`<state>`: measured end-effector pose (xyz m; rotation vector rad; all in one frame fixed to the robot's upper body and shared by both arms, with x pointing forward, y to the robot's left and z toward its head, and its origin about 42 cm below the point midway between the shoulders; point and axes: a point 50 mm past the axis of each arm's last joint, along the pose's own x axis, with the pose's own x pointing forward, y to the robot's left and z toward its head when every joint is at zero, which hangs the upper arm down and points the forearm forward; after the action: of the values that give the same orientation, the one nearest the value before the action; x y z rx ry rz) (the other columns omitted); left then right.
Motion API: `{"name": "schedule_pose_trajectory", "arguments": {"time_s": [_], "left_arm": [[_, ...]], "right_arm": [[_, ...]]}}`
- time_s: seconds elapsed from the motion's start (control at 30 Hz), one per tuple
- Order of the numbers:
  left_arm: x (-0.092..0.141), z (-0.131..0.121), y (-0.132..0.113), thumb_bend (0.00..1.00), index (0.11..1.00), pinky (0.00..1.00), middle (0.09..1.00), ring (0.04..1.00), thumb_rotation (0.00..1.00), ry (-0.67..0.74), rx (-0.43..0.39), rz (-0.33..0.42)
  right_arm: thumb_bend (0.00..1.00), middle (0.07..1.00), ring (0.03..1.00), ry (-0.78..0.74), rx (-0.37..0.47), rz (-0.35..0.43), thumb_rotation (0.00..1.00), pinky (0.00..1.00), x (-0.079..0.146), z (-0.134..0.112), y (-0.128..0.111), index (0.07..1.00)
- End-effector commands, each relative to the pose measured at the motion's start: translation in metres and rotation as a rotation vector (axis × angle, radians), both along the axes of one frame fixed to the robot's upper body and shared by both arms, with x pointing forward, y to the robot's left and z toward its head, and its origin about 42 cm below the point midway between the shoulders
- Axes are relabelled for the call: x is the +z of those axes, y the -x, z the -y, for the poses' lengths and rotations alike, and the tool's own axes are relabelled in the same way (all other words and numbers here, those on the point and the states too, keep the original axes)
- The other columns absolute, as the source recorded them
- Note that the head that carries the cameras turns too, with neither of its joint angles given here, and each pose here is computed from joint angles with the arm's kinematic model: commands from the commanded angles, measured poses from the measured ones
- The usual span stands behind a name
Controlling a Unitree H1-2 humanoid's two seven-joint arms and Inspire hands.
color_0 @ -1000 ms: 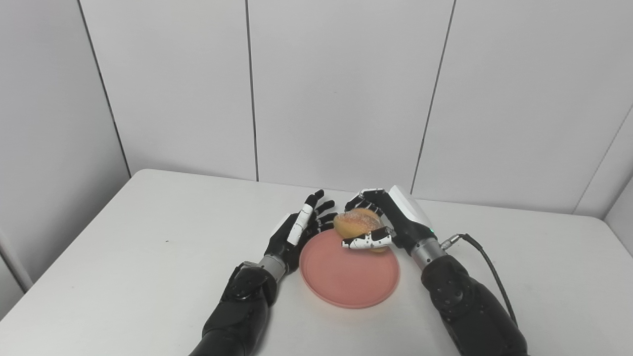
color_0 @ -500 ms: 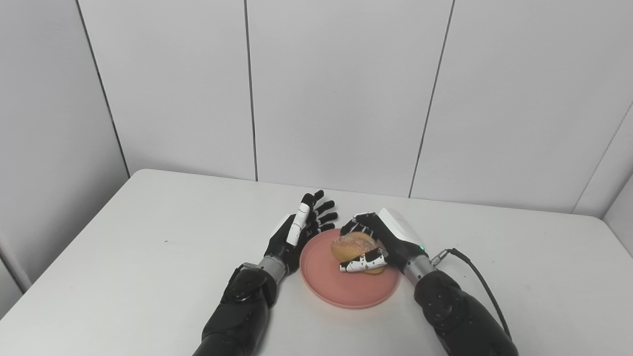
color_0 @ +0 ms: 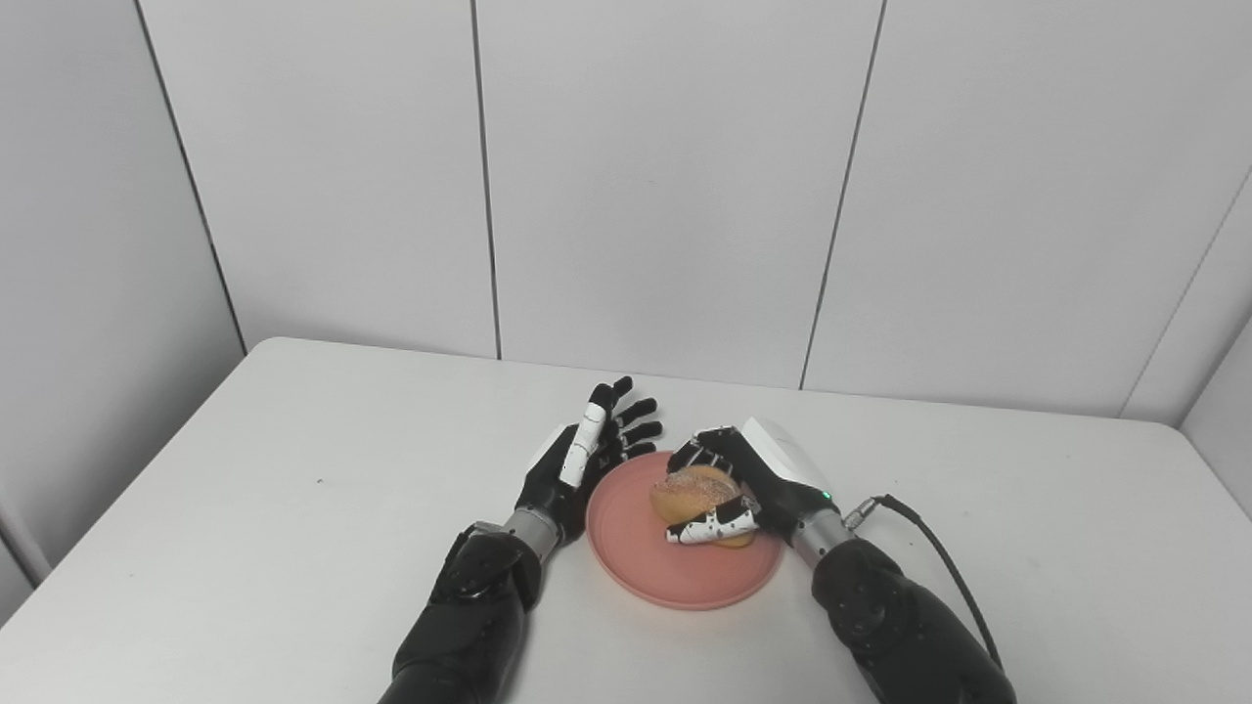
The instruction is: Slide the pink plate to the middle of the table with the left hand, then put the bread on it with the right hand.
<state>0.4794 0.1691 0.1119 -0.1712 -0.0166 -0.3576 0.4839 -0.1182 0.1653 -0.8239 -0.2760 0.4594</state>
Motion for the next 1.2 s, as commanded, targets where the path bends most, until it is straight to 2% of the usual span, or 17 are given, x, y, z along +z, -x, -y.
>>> {"name": "schedule_pose_trajectory", "arguments": {"time_s": [0.0, 0.03, 0.13, 0.2, 0.23, 0.33, 0.57, 0.73, 0.9, 0.97, 1.0, 1.03, 1.07, 1.1, 1.17], "left_arm": [[-0.025, 0.0, 0.015, 0.87, 1.0, 0.87, 0.941, 0.913, 0.96, 0.002, 0.003, -0.076], [-0.025, 0.0, 0.014, 0.86, 1.0, 0.87, 0.944, 0.92, 0.96, -0.001, 0.003, -0.076], [-0.025, -0.001, 0.014, 0.86, 1.0, 0.87, 0.944, 0.921, 0.96, -0.005, 0.006, -0.076], [-0.025, 0.0, 0.014, 0.86, 1.0, 0.87, 0.941, 0.919, 0.96, -0.003, 0.008, -0.074], [-0.025, 0.0, 0.014, 0.86, 1.0, 0.86, 0.933, 0.91, 0.96, -0.002, 0.009, -0.072], [-0.024, 0.0, 0.013, 0.86, 1.0, 0.86, 0.929, 0.903, 0.97, -0.005, 0.006, -0.068], [-0.023, 0.0, 0.012, 0.86, 1.0, 0.86, 0.934, 0.904, 0.96, -0.002, 0.003, -0.072], [-0.022, 0.0, 0.011, 0.85, 1.0, 0.88, 0.939, 0.917, 0.96, 0.004, -0.004, -0.067], [-0.023, -0.001, 0.011, 0.87, 1.0, 0.87, 0.931, 0.887, 0.96, 0.0, -0.003, -0.067], [-0.023, -0.001, 0.011, 0.87, 1.0, 0.87, 0.931, 0.885, 0.95, 0.005, 0.004, -0.064], [-0.023, 0.0, 0.011, 0.87, 1.0, 0.87, 0.933, 0.885, 0.94, 0.007, 0.007, -0.061], [-0.022, 0.0, 0.012, 0.87, 1.0, 0.87, 0.933, 0.885, 0.94, 0.005, 0.018, -0.044], [-0.022, 0.0, 0.013, 0.86, 1.0, 0.87, 0.937, 0.884, 0.93, 0.012, 0.032, -0.033], [-0.022, 0.001, 0.013, 0.87, 1.0, 0.88, 0.939, 0.888, 0.91, 0.023, 0.051, -0.022], [-0.022, 0.001, 0.013, 0.9, 0.998, 0.92, 0.946, 0.917, 0.86, 0.037, 0.078, -0.012]], "right_arm": [[0.52, 0.495, 0.473, -0.082, 0.055, 0.096, 0.03, 0.41, 0.036, -0.009, -0.01, 0.513], [0.76, 0.556, 0.513, -0.089, 0.055, 0.097, 0.12, 0.44, 0.037, -0.008, -0.01, 0.56], [0.96, 0.618, 0.57, -0.109, 0.052, 0.088, 0.17, 0.51, 0.038, -0.007, -0.009, 0.639], [0.99, 0.641, 0.594, -0.11, 0.052, 0.089, 0.18, 0.54, 0.039, -0.006, -0.009, 0.666], [1.0, 0.685, 0.647, -0.109, 0.052, 0.091, 0.21, 0.59, 0.039, -0.005, -0.009, 0.687], [1.0, 0.739, 0.716, -0.124, 0.055, 0.087, 0.24, 0.67, 0.039, -0.003, -0.009, 0.705], [1.0, 0.738, 0.706, -0.186, 0.053, 0.089, 0.28, 0.64, 0.039, 0.003, -0.009, 0.707], [1.0, 0.785, 0.776, -0.223, 0.041, 0.115, 0.33, 0.69, 0.041, 0.009, -0.007, 0.709], [1.0, 0.832, 0.806, -0.301, -0.054, 0.208, 0.43, 0.7, 0.041, 0.014, -0.001, 0.837], [1.0, 0.842, 0.813, -0.335, -0.106, 0.223, 0.49, 0.72, 0.038, 0.015, 0.002, 0.878], [0.98, 0.856, 0.827, -0.348, -0.128, 0.225, 0.56, 0.73, 0.036, 0.015, 0.003, 0.907], [0.97, 0.859, 0.831, -0.398, -0.153, 0.214, 0.58, 0.74, 0.034, 0.016, 0.005, 0.915], [0.89, 0.884, 0.868, -0.467, -0.174, 0.198, 0.69, 0.81, 0.031, 0.016, 0.007, 0.94], [0.84, 0.897, 0.888, -0.546, -0.197, 0.182, 0.73, 0.85, 0.027, 0.017, 0.008, 0.949], [0.76, 0.939, 0.931, -0.635, -0.231, 0.161, 0.88, 0.91, 0.022, 0.019, 0.009, 0.987]]}}
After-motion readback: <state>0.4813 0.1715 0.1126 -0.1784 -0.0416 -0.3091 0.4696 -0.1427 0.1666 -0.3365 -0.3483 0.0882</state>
